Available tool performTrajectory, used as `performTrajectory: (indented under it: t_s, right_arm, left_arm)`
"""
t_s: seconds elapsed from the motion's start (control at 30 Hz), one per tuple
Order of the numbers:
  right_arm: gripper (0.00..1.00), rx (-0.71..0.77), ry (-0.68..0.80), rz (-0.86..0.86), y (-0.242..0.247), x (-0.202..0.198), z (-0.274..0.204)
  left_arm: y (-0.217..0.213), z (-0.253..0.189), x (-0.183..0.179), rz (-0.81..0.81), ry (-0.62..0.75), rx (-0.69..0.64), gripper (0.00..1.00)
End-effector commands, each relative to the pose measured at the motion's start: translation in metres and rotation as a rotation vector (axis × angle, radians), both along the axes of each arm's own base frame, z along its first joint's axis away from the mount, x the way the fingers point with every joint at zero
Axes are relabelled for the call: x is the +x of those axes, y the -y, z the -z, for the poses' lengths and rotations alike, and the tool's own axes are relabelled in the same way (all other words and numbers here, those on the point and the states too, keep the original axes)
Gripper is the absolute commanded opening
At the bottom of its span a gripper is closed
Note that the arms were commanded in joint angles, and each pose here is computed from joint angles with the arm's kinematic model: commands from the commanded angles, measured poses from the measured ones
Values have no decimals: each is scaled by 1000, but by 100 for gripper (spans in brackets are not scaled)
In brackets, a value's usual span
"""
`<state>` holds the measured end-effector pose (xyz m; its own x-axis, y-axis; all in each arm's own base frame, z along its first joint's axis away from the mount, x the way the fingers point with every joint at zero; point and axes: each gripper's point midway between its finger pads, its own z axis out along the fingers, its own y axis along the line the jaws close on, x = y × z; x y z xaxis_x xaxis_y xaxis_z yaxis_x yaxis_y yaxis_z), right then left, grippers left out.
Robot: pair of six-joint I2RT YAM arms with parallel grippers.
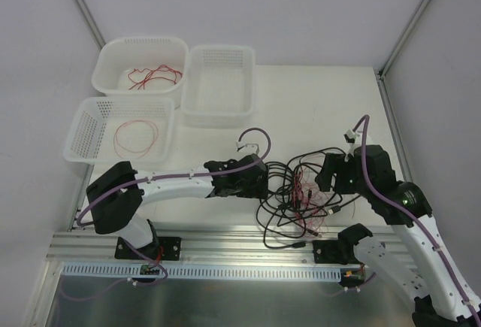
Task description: Untangle the cables
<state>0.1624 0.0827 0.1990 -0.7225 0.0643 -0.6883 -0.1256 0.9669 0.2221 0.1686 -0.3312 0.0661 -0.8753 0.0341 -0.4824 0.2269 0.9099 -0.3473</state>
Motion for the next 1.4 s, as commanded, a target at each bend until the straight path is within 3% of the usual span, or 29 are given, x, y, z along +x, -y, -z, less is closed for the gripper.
performTrajectory:
  t_s: [0.0, 0.13, 0.4, 0.5, 0.63, 0.73, 0.77, 0.8, 0.9, 1.0, 1.17, 1.37]
  right_arm:
    - [76, 97, -22, -141, -27, -12, 6]
    - [77, 123, -25, -163, -32, -17, 11]
    - [95, 108, 11, -181, -28, -19, 10]
    - [98, 116, 8, -190, -30, -21, 13]
    - [98, 118, 8, -193, -29, -22, 16]
    - [98, 115, 7, -196, -29, -22, 18]
    - [98, 118, 7, -197, -30, -22, 18]
    - [98, 116, 4, -199, -30, -22, 19]
    - [98, 125, -3, -215, -34, -22, 22]
    - [98, 149, -8, -241, -41, -21, 24]
    - [98, 215, -57, -260, -59, -18, 35]
    - [96, 333, -52, -201, -84, 7, 42]
  left_arm:
    - [20, -17, 19, -86, 42, -55, 78]
    - [17, -16, 43, -142, 59, -45, 75]
    - [25, 9, 70, -119, 29, 25, 66]
    - [26, 19, 75, -125, 17, 47, 58]
    - [24, 33, 75, -113, 5, 86, 44]
    - [23, 39, 75, -108, 3, 107, 27]
    - [23, 38, 76, -102, 9, 110, 12]
    - [23, 37, 78, -99, 17, 115, 4]
    - [21, 29, 80, -77, 49, 125, 0]
    - [14, 0, 87, -68, 132, 128, 0]
    - [2, -93, 100, -27, 389, 121, 0]
    - [-3, -189, 83, 38, 608, 66, 0]
